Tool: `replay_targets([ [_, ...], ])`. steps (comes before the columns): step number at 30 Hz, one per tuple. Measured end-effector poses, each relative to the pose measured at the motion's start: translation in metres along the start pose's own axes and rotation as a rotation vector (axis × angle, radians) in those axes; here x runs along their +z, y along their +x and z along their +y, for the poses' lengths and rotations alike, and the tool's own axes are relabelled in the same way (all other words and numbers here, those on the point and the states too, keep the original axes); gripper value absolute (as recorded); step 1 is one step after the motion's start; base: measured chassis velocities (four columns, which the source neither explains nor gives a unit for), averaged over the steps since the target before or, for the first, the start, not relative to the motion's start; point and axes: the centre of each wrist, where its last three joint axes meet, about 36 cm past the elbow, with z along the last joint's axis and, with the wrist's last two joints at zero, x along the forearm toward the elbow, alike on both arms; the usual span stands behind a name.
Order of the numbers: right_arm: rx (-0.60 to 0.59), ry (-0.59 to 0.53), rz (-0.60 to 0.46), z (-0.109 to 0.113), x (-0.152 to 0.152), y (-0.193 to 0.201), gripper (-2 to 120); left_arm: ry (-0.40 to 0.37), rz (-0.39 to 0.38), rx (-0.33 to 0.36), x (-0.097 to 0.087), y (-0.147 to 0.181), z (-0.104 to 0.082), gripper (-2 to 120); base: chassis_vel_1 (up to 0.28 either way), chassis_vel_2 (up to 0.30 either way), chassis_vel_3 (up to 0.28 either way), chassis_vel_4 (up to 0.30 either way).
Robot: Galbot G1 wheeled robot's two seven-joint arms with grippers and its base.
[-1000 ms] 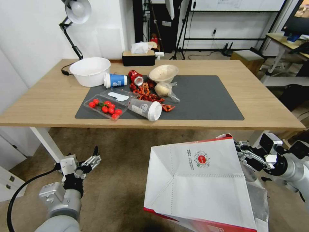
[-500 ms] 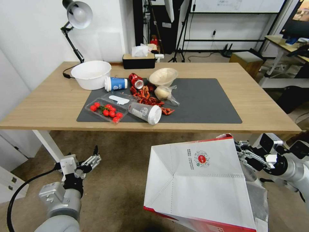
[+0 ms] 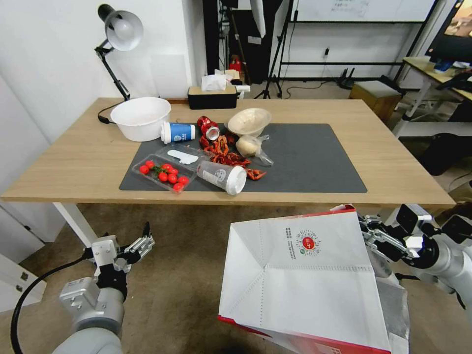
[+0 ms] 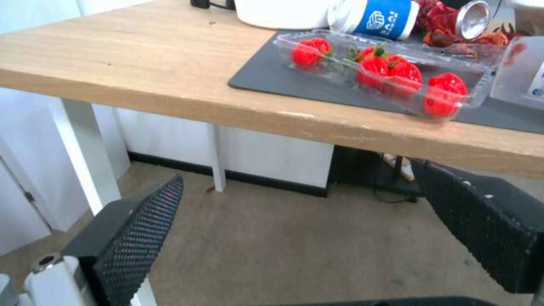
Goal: Pick up the food delivery bag from the floor and place it on the table.
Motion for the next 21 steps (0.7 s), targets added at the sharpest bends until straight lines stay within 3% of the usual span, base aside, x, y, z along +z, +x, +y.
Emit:
replay_targets([
  [21, 0.002, 0.0, 0.0, -0.0002, 0.0003, 0.0007, 0, 0.0, 0.002, 0.002, 0.0008, -0.0012, 0.0001, 100, 0.0, 0.0, 0.0, 0.0],
])
